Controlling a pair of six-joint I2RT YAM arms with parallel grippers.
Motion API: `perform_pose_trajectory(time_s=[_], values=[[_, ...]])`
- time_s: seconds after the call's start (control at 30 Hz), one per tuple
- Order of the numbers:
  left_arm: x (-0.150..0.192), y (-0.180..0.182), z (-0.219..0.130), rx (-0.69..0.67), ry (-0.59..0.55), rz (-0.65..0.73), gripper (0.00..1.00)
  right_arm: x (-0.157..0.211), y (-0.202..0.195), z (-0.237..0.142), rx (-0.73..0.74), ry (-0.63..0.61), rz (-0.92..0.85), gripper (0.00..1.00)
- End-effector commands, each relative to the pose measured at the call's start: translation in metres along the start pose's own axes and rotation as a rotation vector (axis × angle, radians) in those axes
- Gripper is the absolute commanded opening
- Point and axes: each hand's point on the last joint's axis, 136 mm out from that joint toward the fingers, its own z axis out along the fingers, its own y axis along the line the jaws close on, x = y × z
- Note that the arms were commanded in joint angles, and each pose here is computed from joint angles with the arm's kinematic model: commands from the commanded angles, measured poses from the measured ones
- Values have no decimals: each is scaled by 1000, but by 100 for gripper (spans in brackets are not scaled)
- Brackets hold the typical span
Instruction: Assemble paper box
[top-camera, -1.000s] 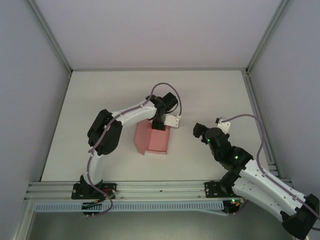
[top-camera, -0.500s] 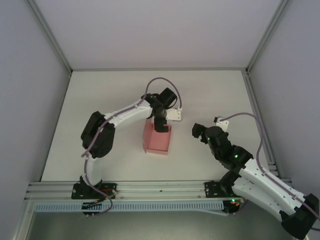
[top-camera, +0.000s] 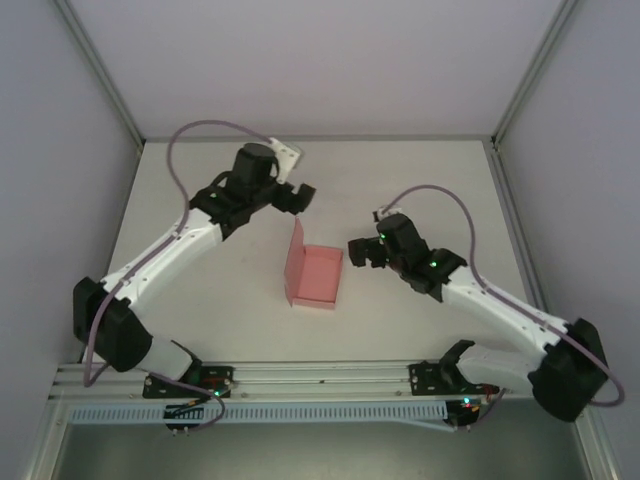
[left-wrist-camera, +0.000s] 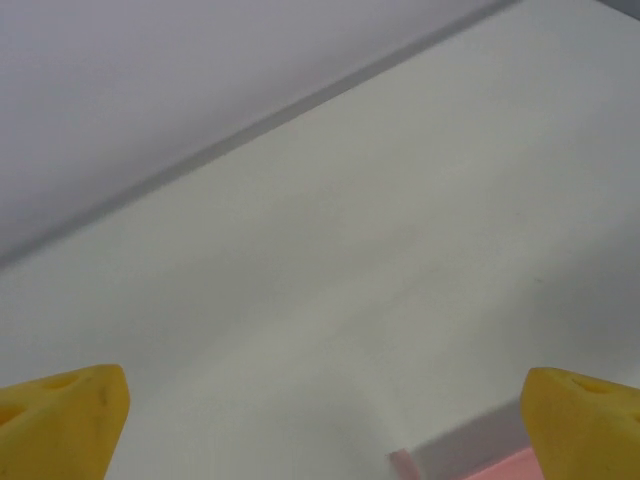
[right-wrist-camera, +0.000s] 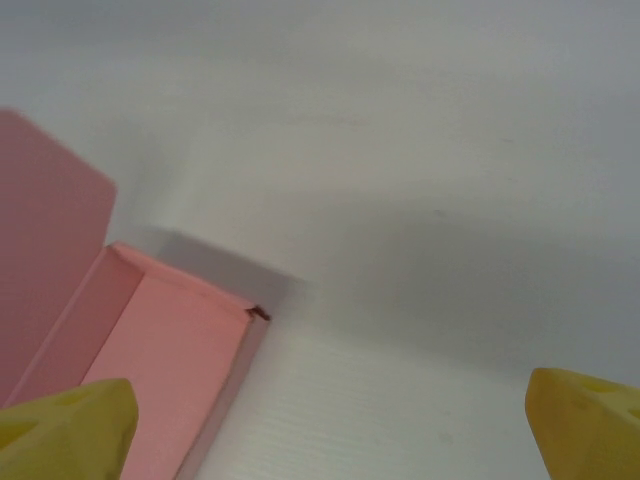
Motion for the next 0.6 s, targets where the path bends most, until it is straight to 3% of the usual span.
perform_pose_trajectory(time_s=[0.0, 0.27, 0.57], values=[[34, 27, -7, -52, 48, -333, 100, -7, 46, 21, -214, 79, -249, 100], [73, 44, -31, -80, 59, -439, 100, -6, 66, 97, -235, 250, -434, 100], [92, 48, -34, -94, 79, -443, 100, 18, 72, 139, -262, 384, -439, 81]])
